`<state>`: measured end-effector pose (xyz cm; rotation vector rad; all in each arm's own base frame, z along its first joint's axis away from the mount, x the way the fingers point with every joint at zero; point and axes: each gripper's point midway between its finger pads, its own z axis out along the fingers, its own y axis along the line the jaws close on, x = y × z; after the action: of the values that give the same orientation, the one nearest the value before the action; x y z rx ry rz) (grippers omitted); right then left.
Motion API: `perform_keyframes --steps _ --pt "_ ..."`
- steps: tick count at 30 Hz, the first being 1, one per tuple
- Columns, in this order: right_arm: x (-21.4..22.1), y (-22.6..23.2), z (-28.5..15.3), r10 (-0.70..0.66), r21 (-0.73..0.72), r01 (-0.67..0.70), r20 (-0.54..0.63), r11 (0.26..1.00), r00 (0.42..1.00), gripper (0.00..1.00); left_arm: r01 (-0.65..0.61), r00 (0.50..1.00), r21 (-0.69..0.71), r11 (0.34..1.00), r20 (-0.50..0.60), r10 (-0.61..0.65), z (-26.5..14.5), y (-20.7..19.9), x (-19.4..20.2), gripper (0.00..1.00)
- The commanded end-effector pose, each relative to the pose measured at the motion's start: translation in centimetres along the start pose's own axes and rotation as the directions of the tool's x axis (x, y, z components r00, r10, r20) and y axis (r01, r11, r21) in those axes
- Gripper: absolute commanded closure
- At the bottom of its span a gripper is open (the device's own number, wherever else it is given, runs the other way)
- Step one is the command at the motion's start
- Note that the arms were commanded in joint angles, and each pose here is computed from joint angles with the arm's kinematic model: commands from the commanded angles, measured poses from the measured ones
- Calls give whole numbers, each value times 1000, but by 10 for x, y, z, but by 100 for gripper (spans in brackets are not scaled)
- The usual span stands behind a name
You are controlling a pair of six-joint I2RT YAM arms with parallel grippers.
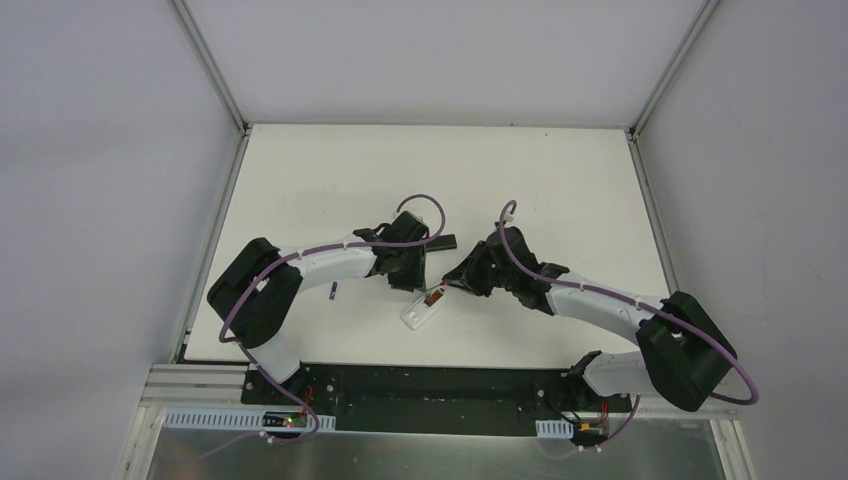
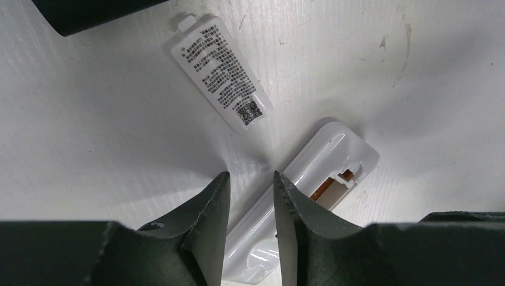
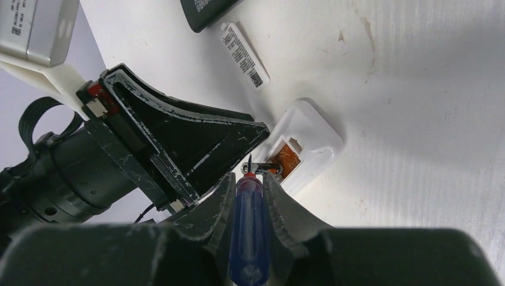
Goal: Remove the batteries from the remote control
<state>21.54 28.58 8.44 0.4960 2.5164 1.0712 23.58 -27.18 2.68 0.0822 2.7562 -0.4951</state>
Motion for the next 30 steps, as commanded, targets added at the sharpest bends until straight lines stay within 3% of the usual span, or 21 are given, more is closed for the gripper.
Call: perform_keyframes --steps 1,7,15,30 --pt "-7 23 -7 -10 -51 12 26 999 1000 100 4 1000 15 1000 11 -4 -4 -7 -4 67" --pt "-6 20 -4 -1 -41 2 15 999 1000 100 15 998 -41 999 63 -12 -19 8 -11 52" --pt "0 21 5 3 3 -3 -21 1000 1000 100 36 992 -87 996 123 -25 -44 25 -15 46" --pt "-10 38 29 -54 52 55 -5 997 999 100 50 994 -29 998 98 -47 -66 44 27 45"
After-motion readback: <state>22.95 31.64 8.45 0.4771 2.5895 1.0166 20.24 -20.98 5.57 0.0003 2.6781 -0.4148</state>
